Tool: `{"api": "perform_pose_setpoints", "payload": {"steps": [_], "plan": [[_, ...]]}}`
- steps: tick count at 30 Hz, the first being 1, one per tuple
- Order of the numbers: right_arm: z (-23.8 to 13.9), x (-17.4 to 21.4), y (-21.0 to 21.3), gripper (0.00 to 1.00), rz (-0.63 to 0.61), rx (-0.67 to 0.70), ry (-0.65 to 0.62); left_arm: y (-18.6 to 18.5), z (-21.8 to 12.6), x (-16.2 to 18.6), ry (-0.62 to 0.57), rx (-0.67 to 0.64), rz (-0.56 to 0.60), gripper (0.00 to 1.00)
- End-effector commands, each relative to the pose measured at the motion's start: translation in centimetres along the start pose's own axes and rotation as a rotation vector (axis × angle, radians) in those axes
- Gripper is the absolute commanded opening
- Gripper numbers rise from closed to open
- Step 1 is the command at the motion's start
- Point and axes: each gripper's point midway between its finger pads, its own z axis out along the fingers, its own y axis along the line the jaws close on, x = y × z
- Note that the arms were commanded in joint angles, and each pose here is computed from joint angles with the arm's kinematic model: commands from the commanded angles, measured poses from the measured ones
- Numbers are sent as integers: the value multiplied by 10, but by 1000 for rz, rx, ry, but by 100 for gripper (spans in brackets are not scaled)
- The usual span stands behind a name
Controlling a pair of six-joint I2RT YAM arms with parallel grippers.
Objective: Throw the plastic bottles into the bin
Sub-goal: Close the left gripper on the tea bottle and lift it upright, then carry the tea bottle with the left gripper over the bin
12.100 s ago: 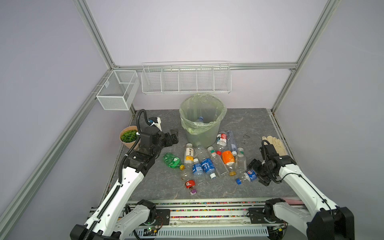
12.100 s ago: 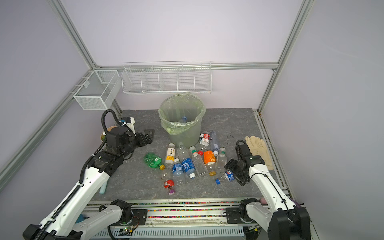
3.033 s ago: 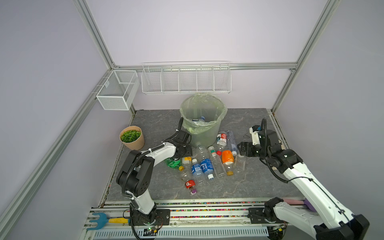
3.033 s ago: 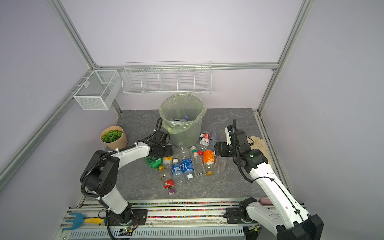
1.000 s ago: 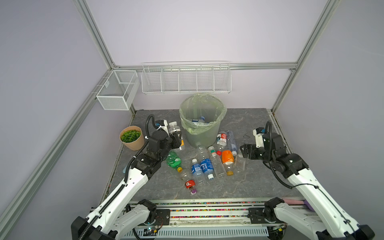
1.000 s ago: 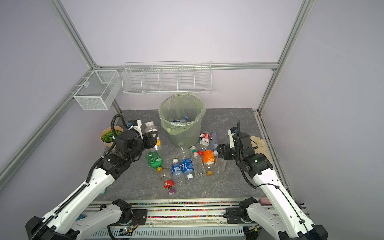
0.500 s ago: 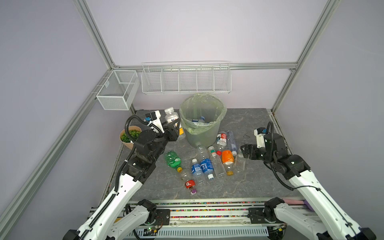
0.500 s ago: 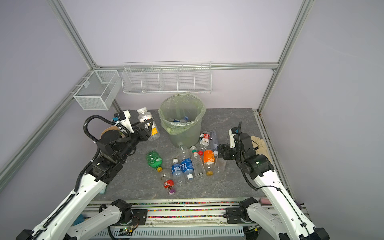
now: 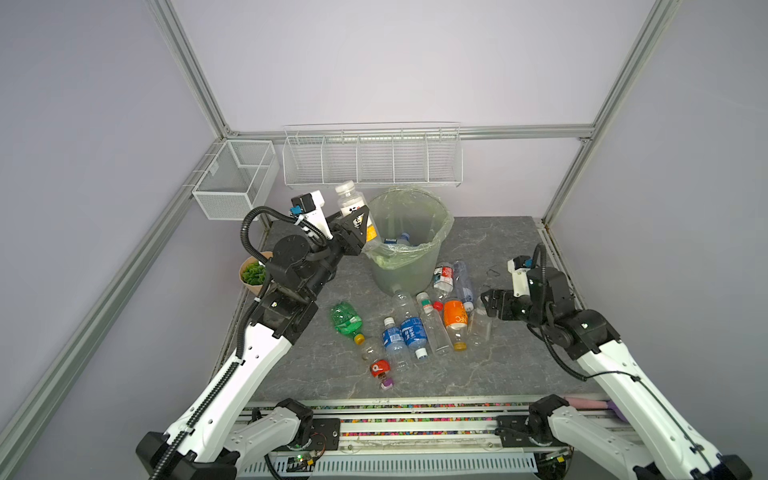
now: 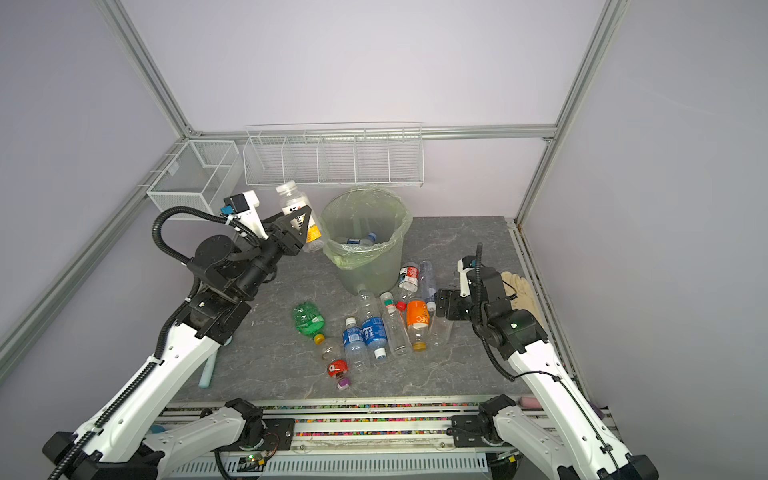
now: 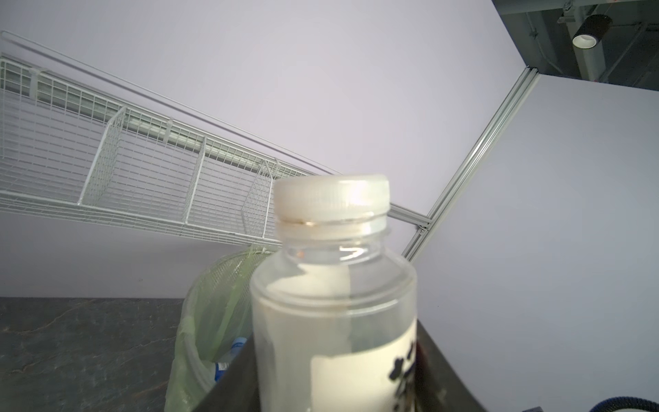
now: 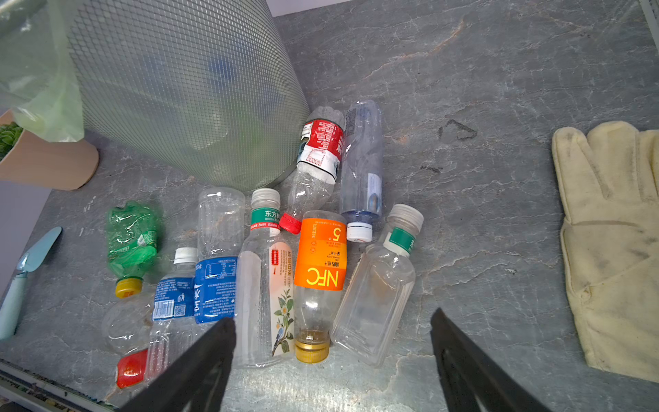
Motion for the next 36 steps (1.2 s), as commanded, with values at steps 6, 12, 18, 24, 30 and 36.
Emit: {"api": "perform_pose_setpoints", "payload": {"steps": [6,12,18,24,30,36], "plan": [[0,8,-4,88,4,3,16,-22,21,-29,-72,83,22,35],[-2,7,-3,88,2,1,11,-28,35,-30,-82,119,9,34],[-3,10,-6,88,4,5,11,-30,44,-29,-96,141,-6,34],[-3,12,-6,88,4,4,14,-35,58,-30,-105,171,-13,33],[-3,15,-8,88,6,8,14,-44,71,-24,-101,195,2,32],[-4,17,-9,89,3,9,15,-50,81,-21,-97,210,4,32]]}}
